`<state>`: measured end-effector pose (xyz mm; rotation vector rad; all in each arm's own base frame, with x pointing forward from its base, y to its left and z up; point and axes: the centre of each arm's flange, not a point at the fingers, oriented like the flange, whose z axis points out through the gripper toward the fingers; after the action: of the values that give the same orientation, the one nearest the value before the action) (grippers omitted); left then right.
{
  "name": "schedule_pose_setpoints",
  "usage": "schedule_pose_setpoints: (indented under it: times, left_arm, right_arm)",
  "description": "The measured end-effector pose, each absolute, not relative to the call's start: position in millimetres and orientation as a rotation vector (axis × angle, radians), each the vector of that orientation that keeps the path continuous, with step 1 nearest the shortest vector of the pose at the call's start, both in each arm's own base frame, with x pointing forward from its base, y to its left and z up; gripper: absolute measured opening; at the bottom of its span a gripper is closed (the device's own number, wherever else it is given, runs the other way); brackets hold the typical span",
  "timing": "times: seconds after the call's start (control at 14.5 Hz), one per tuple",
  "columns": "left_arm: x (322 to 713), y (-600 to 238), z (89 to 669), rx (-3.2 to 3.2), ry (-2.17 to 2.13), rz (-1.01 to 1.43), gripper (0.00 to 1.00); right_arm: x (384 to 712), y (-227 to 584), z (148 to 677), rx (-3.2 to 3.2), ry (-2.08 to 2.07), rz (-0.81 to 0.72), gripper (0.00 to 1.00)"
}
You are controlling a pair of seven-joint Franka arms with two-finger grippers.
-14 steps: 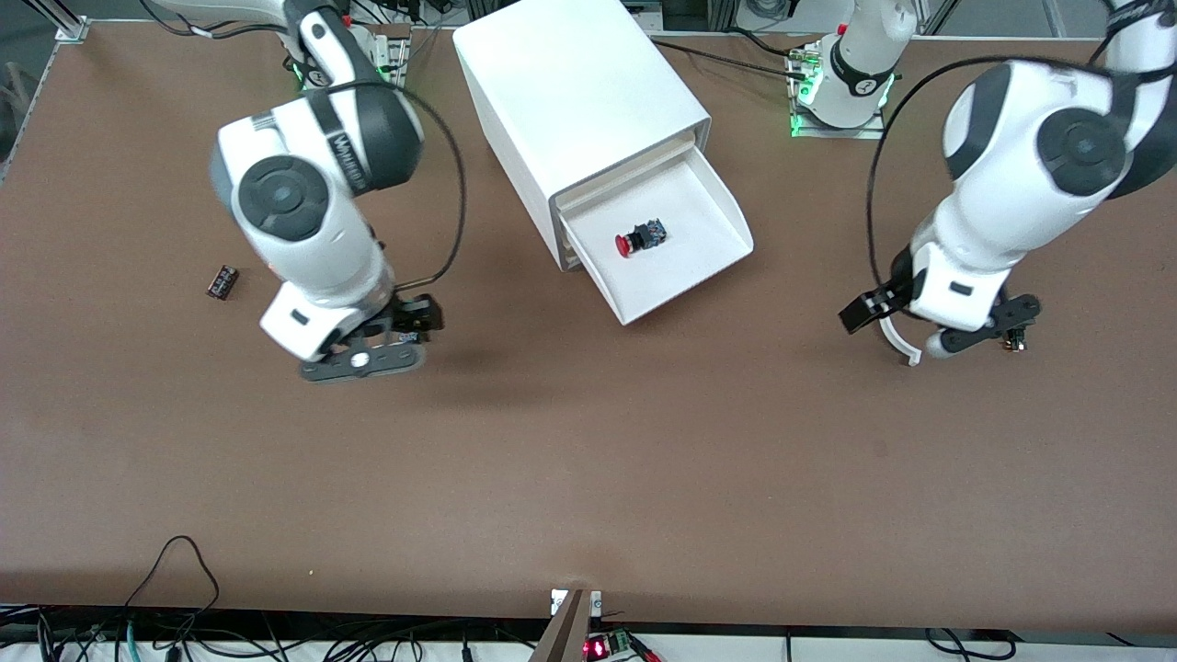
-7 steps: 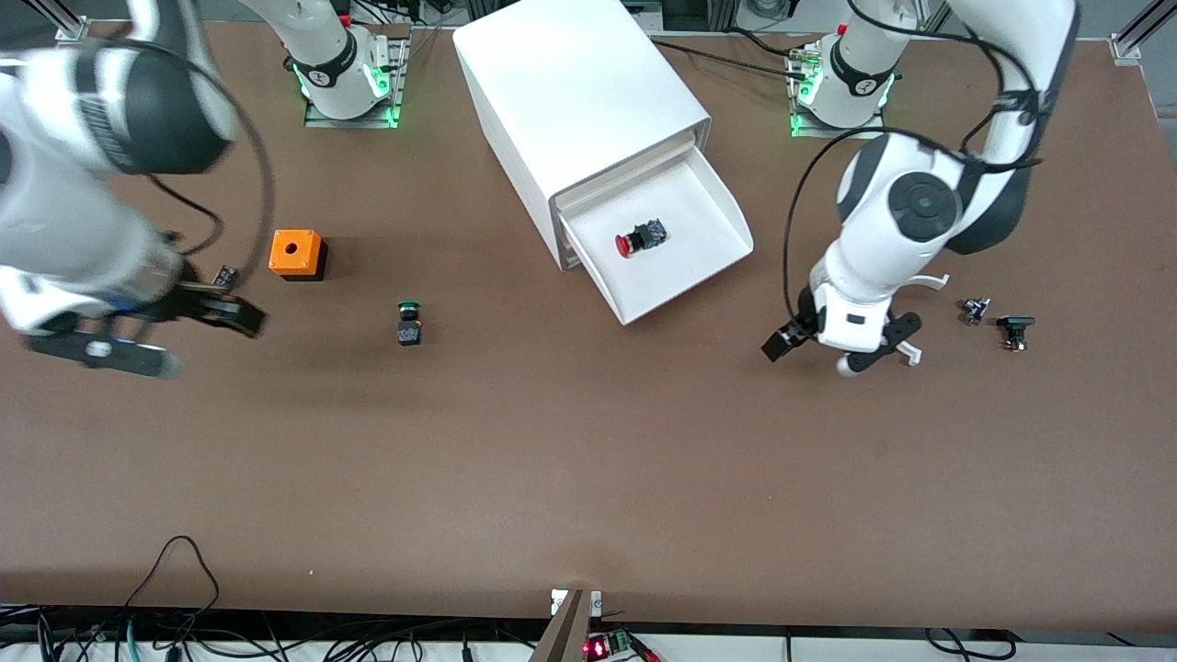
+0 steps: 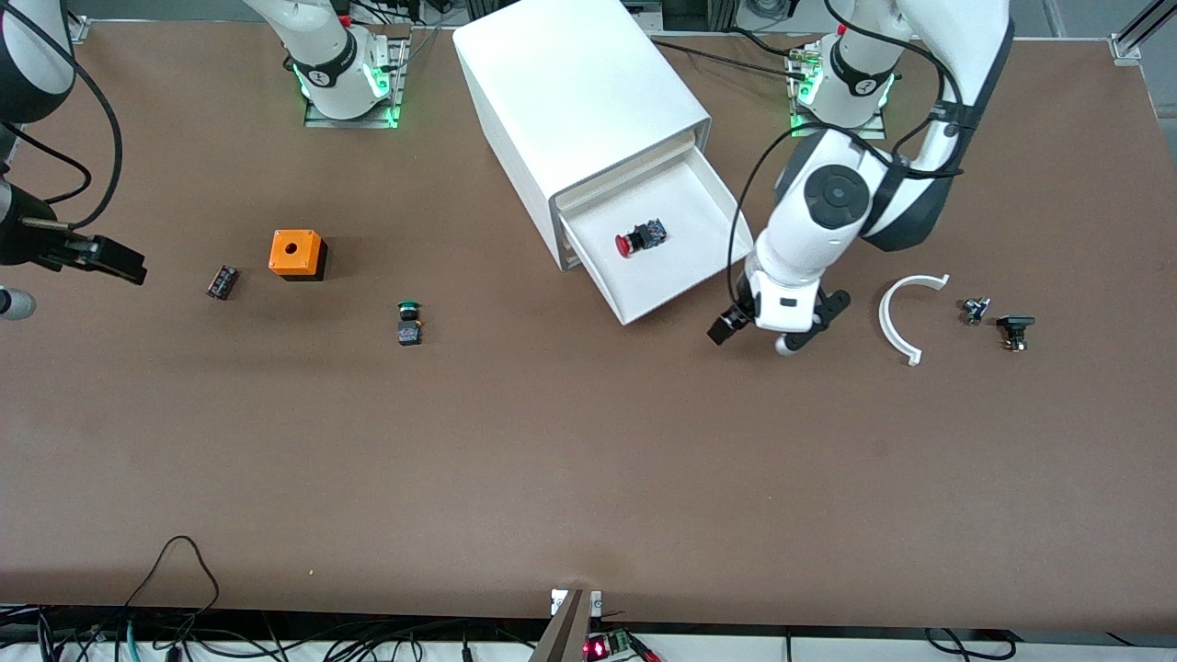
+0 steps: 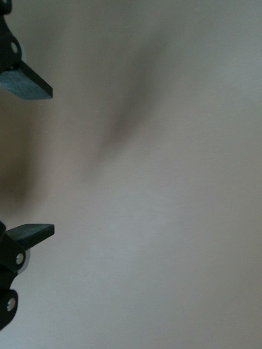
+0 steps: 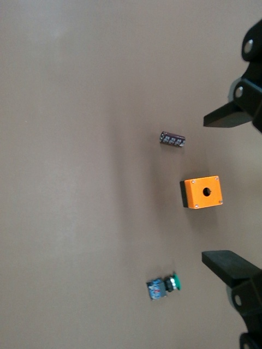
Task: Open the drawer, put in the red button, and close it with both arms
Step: 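Push the drawer shut with the left gripper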
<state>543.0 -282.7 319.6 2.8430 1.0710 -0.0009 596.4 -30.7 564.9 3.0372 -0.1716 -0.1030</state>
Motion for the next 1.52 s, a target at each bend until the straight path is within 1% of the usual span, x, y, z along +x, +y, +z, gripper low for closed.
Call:
schedule_pose_setpoints:
  times: [0.14, 0.48, 0.69, 0.83, 1.31, 1.52]
  left_arm:
    - [535.3, -290.7, 315.7, 2.851, 1.062, -0.016, 1.00]
    - [532.1, -287.2, 308.2, 2.854, 1.069, -0.022, 1.00]
    - [524.2, -289.3, 299.7, 2.871, 1.061, -0.043, 1.00]
    - [509.6, -300.8, 290.7, 2.897, 1.024, -0.074, 1.00]
    - [434.9, -379.3, 280.5, 2.979, 0.759, -0.167, 1.00]
    - [412.0, -399.5, 280.2, 2.994, 0.681, -0.191, 1.00]
  right_arm:
    - [587.7, -44.9, 559.8, 3.065, -0.144, -0.115, 1.00]
    - [558.1, -45.9, 560.5, 3.080, -0.124, -0.022, 1.00]
    - [545.2, -43.6, 563.1, 3.083, -0.114, -0.009, 1.00]
    - [544.0, -42.5, 563.5, 3.084, -0.092, -0.010, 1.00]
    - [544.9, -42.6, 562.9, 3.085, -0.060, 0.000, 1.00]
    - [545.0, -42.9, 562.5, 3.085, -0.061, -0.002, 1.00]
